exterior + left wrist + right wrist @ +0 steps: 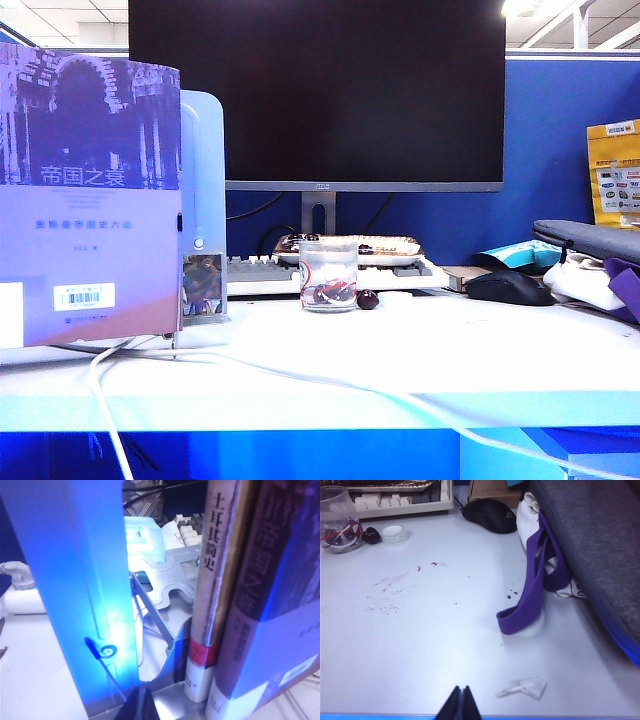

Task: Pick up the cherry on the right side of the glass and put it inside the glass.

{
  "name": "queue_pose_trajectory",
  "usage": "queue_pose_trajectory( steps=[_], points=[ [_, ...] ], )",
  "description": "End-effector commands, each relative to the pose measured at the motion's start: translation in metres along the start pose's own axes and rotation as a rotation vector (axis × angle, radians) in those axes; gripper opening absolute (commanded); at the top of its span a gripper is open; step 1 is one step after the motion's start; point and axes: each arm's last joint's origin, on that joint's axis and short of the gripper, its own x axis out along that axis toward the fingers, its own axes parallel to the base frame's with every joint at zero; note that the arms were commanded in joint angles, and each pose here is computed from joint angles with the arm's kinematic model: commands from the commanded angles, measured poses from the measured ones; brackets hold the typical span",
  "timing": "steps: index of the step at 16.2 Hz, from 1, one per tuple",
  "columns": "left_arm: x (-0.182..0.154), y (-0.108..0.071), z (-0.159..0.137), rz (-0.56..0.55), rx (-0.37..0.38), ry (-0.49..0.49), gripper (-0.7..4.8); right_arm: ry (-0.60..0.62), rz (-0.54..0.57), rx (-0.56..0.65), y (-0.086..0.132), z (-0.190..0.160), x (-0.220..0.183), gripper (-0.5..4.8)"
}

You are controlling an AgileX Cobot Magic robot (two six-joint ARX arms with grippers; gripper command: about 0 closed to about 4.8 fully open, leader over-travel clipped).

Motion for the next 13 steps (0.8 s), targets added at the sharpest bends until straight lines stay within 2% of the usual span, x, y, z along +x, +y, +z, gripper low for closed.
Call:
queue_pose_trajectory(
  steps=[1, 8, 10, 13],
  points=[
    [-0.0001, -0.0001, -0.0011, -0.003, 0.004, 0.009, -0.05, 0.009, -0.002, 0.004, -0.0002, -0.0012, 0.0003, -0.05],
    [-0.0001, -0.0001, -0.0013, -0.003, 0.004, 0.01, -0.05, 0.009, -0.002, 0.004, -0.0002, -0.0013, 0.0003, -0.05],
    [-0.0001, -0.0001, -0.0012, -0.003, 0.004, 0.01, -0.05, -0.002, -0.076, 0.004, -0.0023, -0.0006, 0.0002, -0.05],
    [-0.0001, -0.0001, -0.0012, -0.003, 0.004, 0.01, -0.05, 0.0, -0.066, 0.022, -0.002, -0.0009, 0.0002, -0.05]
  ],
)
